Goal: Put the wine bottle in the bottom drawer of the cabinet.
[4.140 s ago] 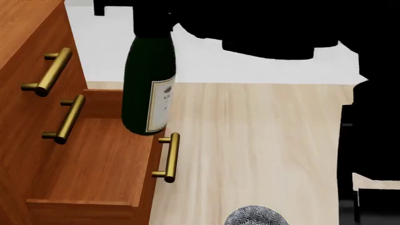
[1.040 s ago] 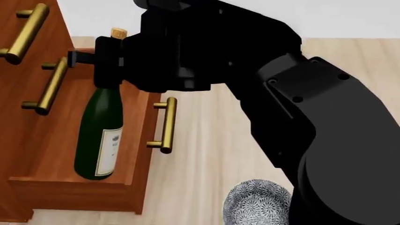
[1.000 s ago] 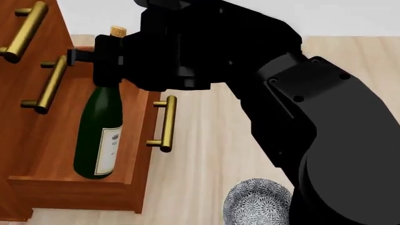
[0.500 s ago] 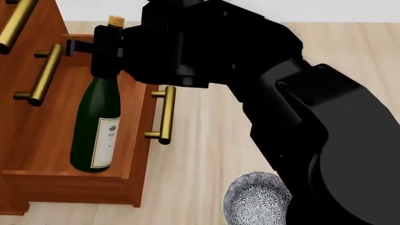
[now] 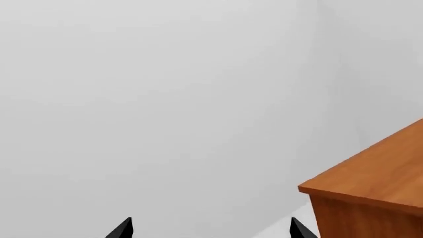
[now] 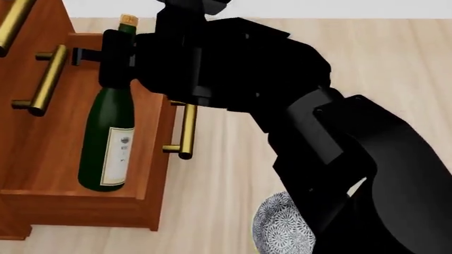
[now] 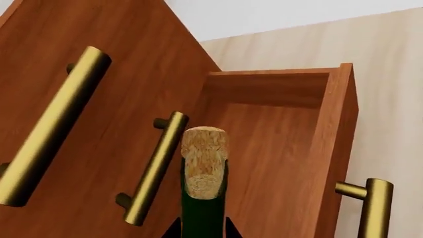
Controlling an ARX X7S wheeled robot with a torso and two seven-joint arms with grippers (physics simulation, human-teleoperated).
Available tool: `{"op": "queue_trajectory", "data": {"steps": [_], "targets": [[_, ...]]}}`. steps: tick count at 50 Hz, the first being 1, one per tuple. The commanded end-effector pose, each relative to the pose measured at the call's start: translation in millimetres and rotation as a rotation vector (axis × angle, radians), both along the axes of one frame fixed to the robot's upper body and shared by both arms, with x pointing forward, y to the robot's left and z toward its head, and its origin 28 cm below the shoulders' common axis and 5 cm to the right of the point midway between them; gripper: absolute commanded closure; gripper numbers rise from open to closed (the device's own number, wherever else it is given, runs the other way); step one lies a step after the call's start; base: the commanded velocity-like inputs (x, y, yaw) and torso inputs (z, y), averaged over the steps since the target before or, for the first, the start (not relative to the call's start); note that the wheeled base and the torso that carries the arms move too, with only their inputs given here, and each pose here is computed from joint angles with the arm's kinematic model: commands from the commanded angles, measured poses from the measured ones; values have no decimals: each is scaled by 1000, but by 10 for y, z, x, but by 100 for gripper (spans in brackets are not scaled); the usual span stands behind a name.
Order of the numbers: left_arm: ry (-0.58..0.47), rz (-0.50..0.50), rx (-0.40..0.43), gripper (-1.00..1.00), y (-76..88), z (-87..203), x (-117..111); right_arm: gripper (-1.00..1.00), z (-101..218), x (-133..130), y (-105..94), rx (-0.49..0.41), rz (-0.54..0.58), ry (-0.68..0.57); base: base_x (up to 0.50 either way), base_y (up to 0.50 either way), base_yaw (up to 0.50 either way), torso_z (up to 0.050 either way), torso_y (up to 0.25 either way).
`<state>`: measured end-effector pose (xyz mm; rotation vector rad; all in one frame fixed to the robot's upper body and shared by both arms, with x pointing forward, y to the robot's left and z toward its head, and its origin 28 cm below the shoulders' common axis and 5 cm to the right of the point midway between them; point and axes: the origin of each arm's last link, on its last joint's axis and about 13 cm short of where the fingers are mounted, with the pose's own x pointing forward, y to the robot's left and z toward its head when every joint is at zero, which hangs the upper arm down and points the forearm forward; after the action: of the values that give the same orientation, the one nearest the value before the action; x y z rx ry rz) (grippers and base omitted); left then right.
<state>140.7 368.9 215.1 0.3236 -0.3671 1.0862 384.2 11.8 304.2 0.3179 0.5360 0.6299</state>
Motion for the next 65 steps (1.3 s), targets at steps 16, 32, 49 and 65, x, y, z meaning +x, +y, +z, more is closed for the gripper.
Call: {"op": "queue_trajectory", "data": {"steps": [16,32,49,65], "targets": [[-9,-15,-1,-100,-4,103,-2,100,-762,-121,63,-343,45,109,0,0,0,5,-131],[-9,-13,-2,-100,-8,70,-6,100,-798,-195,147,-422,116,37,0,0,0,5,-131],[-8,-14,3,-100,-11,-36,-3,100,-825,-187,133,-432,93,47,0,0,0,5,-131],[-9,-9,3,-100,-6,110,-5,100,-850,-173,114,-436,74,53,5,3,6,5,-126]]}}
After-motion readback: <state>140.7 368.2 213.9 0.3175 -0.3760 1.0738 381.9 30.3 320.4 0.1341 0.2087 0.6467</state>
